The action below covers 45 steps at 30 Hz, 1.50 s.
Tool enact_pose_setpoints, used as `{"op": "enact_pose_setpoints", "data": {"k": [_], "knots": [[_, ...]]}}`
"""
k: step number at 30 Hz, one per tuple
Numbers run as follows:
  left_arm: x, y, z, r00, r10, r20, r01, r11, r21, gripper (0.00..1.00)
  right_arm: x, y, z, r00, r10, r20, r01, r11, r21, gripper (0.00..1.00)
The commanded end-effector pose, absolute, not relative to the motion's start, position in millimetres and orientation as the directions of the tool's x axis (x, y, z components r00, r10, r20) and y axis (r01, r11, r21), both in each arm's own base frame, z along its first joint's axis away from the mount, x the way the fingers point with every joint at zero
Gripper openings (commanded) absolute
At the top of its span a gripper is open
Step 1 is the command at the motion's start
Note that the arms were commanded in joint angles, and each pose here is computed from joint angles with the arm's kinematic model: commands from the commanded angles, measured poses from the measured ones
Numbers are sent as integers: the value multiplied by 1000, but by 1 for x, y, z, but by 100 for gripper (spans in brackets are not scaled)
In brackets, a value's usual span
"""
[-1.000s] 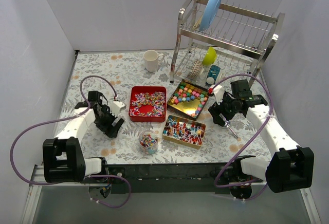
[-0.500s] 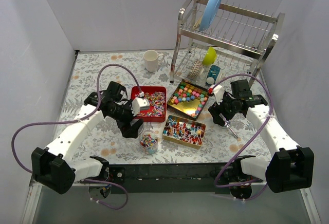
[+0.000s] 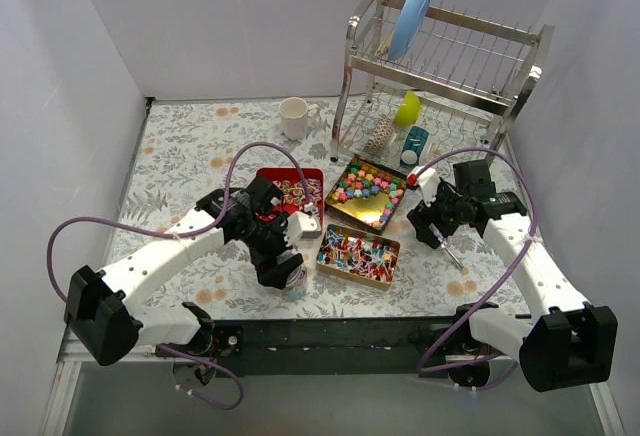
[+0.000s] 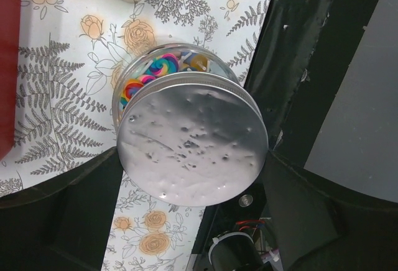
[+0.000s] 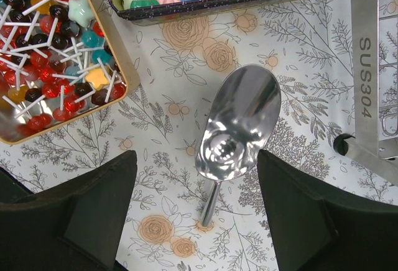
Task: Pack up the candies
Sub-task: Close the bottle lid on the packing bottle.
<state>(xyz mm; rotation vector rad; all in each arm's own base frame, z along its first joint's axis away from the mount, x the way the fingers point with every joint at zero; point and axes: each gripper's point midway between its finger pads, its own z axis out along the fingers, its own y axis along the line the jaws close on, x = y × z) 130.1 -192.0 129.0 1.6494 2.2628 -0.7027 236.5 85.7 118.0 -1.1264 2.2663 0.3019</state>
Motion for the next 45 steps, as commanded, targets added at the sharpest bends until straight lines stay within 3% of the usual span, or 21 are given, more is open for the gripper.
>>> {"op": "enact_pose_setpoints", "data": {"k": [1,29,35,37,45], "knots": [[138,-197,121,-325,821,-469,945,265,-192,77,233,88,120,-455,-640,-620,-787,614,-57,85],[129,-194,103,-258,877,-406,966,231,-115,80,231,86,116,-452,-629,-633,-781,621,-60,85],[135,-198,102,-254,874,-414,967,240,-87,88,232,85,116,-453,-628,-634,-779,624,-61,85],[137,-201,105,-255,870,-421,967,243,-83,98,232,84,115,-455,-628,-632,-778,626,-62,85],[138,-196,135,-220,846,-486,970,242,-18,98,231,80,115,-464,-639,-614,-777,626,-64,85]]}}
